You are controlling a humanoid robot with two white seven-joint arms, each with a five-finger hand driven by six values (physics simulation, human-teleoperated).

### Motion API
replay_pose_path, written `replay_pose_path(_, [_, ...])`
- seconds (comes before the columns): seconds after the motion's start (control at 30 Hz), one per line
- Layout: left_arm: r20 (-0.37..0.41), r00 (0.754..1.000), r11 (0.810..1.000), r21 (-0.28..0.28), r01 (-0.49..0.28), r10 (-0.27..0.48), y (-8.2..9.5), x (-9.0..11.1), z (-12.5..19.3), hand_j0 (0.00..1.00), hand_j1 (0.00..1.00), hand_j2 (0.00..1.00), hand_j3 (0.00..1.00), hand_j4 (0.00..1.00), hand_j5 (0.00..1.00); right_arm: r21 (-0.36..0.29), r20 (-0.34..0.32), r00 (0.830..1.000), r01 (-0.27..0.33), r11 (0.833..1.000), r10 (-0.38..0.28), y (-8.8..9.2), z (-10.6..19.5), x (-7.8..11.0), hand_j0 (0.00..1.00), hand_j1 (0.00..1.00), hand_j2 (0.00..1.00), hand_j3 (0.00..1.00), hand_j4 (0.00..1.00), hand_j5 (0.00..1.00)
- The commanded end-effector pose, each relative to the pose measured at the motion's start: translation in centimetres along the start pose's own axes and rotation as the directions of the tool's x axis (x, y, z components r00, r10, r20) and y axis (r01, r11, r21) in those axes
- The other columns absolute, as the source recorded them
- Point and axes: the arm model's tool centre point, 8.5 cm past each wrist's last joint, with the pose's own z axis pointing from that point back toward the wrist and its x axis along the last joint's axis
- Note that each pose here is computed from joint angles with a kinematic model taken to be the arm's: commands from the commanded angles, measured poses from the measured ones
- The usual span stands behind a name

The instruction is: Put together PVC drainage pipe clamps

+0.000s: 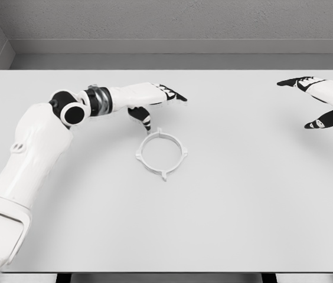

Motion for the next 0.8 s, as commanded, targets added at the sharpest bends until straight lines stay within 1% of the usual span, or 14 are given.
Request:
replay_pose_path(0.0, [-0.040,0.999,1.000,-0.015,-0.020,0.020,-0.5,-1.7,1.2,1.00,1.00,1.00,1.00,1.00,1.00,-0.004,0.001,1.000,0.006,1.000,-0.006,-0.1,0.0,0.0,1.00,1.00,1.00,1.00,1.00,1.00])
replay_pose_path(0.03, [-0.081,0.996,0.999,-0.016,-0.034,0.032,-0.6,-3.2,2.6,1.00,1.00,1.00,1.00,1.00,1.00,-0.004,0.001,1.000,0.006,1.000,-0.006,-0.1,0.0,0.0,1.00,1.00,1.00,1.00,1.00,1.00])
replay_pose_path(0.07, [-0.125,0.991,0.999,0.005,-0.044,0.044,0.0,-4.9,4.4,1.00,1.00,1.00,1.00,1.00,1.00,-0.004,0.001,1.000,0.006,1.000,-0.006,-0.1,0.0,0.0,1.00,1.00,1.00,1.00,1.00,1.00])
replay_pose_path(0.1, [-0.152,0.987,0.999,0.016,-0.046,0.048,0.5,-5.9,5.6,1.00,1.00,1.00,1.00,1.00,1.00,-0.005,0.000,1.000,0.006,1.000,-0.006,-0.1,0.1,0.0,1.00,1.00,1.00,1.00,1.00,1.00])
replay_pose_path(0.13, [-0.172,0.984,0.999,0.010,-0.043,0.044,0.5,-6.6,6.6,1.00,1.00,1.00,1.00,1.00,1.00,-0.004,0.001,1.000,0.006,1.000,-0.006,-0.1,0.0,0.0,1.00,1.00,1.00,1.00,1.00,1.00])
replay_pose_path(0.17, [-0.188,0.981,0.999,0.000,-0.048,0.048,-0.1,-7.1,7.3,1.00,1.00,1.00,1.00,1.00,1.00,-0.004,0.001,1.000,0.006,1.000,-0.006,-0.1,0.0,0.0,1.00,1.00,1.00,1.00,1.00,1.00])
replay_pose_path(0.23, [-0.238,0.971,0.999,-0.009,-0.040,0.037,-0.5,-8.7,10.2,1.00,1.00,1.00,1.00,1.00,1.00,-0.004,0.001,1.000,0.006,1.000,-0.006,-0.1,0.0,0.0,1.00,1.00,1.00,1.00,1.00,1.00])
replay_pose_path(0.27, [-0.265,0.963,0.998,-0.022,-0.051,0.043,-1.5,-9.5,11.7,1.00,1.00,1.00,1.00,1.00,1.00,-0.004,0.001,1.000,0.006,1.000,-0.006,-0.1,0.0,0.0,1.00,1.00,1.00,1.00,1.00,1.00])
replay_pose_path(0.3, [-0.287,0.958,0.999,-0.034,-0.031,0.020,-1.8,-9.9,13.5,1.00,1.00,1.00,1.00,1.00,1.00,-0.003,0.000,1.000,0.005,1.000,-0.005,-0.1,0.0,0.0,1.00,1.00,1.00,1.00,1.00,1.00])
replay_pose_path(0.37, [-0.305,0.952,1.000,-0.027,-0.014,0.005,-1.7,-10.3,16.3,1.00,1.00,1.00,1.00,1.00,1.00,-0.003,0.000,1.000,0.005,1.000,-0.005,-0.1,0.0,0.0,1.00,1.00,1.00,1.00,1.00,1.00])
replay_pose_path(0.4, [-0.309,0.951,0.999,-0.031,-0.013,0.003,-2.1,-10.3,17.1,1.00,1.00,1.00,1.00,1.00,1.00,-0.004,0.001,1.000,0.006,1.000,-0.006,-0.1,0.0,0.0,1.00,1.00,1.00,1.00,1.00,1.00])
replay_pose_path(0.5, [-0.294,0.955,0.999,0.015,0.043,-0.037,-0.9,-9.0,18.8,1.00,1.00,1.00,1.00,1.00,1.00,-0.004,0.001,1.000,0.006,1.000,-0.006,-0.1,0.0,0.0,1.00,1.00,1.00,1.00,1.00,1.00])
replay_pose_path(0.67, [-0.293,0.955,0.997,0.038,0.063,-0.049,-0.1,-8.7,19.2,1.00,1.00,1.00,1.00,1.00,1.00,-0.003,-0.001,1.000,0.006,1.000,-0.006,0.0,0.0,0.0,1.00,1.00,1.00,1.00,1.00,1.00])
replay_pose_path(0.77, [-0.291,0.956,0.997,0.040,0.061,-0.046,-0.2,-8.7,19.1,1.00,1.00,1.00,1.00,1.00,1.00,-0.004,0.000,1.000,0.007,1.000,-0.007,0.0,0.0,0.0,1.00,1.00,1.00,1.00,1.00,1.00])
